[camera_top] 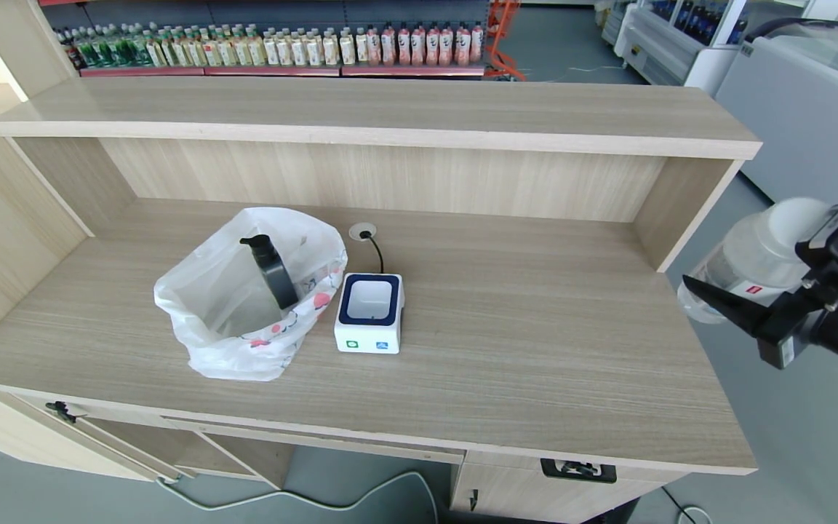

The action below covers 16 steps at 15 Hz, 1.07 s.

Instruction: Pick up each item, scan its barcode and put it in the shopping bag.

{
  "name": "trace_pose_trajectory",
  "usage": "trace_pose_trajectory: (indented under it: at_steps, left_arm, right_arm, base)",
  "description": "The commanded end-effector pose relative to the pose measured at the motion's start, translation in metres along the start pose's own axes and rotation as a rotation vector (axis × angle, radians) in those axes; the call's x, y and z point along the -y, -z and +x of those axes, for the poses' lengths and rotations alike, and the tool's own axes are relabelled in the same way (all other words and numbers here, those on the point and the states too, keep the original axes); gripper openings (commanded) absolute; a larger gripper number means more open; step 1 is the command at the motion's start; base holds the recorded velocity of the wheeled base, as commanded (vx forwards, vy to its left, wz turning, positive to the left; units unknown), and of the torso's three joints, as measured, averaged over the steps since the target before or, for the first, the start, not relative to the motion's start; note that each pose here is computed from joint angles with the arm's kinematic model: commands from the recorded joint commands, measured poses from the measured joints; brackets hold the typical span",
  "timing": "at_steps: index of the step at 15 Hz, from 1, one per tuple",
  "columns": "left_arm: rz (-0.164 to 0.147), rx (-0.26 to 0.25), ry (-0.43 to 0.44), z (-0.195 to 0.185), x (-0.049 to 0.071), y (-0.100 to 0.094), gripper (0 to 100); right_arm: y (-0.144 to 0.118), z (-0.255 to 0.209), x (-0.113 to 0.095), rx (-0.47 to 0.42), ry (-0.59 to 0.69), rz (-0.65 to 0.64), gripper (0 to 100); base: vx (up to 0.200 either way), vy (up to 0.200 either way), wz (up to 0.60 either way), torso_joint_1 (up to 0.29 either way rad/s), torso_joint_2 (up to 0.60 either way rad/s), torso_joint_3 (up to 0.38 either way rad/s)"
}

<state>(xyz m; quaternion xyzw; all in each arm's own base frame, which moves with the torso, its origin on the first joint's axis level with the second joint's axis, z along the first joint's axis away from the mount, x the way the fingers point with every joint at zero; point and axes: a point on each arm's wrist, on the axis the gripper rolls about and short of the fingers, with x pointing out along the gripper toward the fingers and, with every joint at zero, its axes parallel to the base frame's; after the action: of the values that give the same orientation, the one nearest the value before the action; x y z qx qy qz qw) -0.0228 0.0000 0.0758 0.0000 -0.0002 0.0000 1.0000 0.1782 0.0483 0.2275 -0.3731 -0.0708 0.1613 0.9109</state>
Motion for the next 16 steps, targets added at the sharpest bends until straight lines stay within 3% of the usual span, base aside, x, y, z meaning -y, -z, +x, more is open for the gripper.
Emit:
trace_pose_trajectory:
  at_steps: [1,8,16]
  left_arm:
    - [0.0,0.001,0.0,0.0,0.0,0.0,100]
    - [0.0,-0.002,0.0,0.0,0.0,0.0,100]
    - [0.0,0.0,0.0,0.0,0.0,0.0,100]
  right_arm:
    - [0.006,0.007,-0.001,-0.017,-0.002,-0.023,0]
    - [-0.004,0.009,0.001,0.092,-0.05,-0.004,0]
    - [-0.009,0.01,0.006,0.113,-0.033,-0.013,0]
  base:
    - [0.0,0.0,0.0,0.0,0.0,0.0]
    - [0.0,0.0,0.0,0.0,0.0,0.0]
    - [0.0,0.0,0.0,0.0,0.0,0.0]
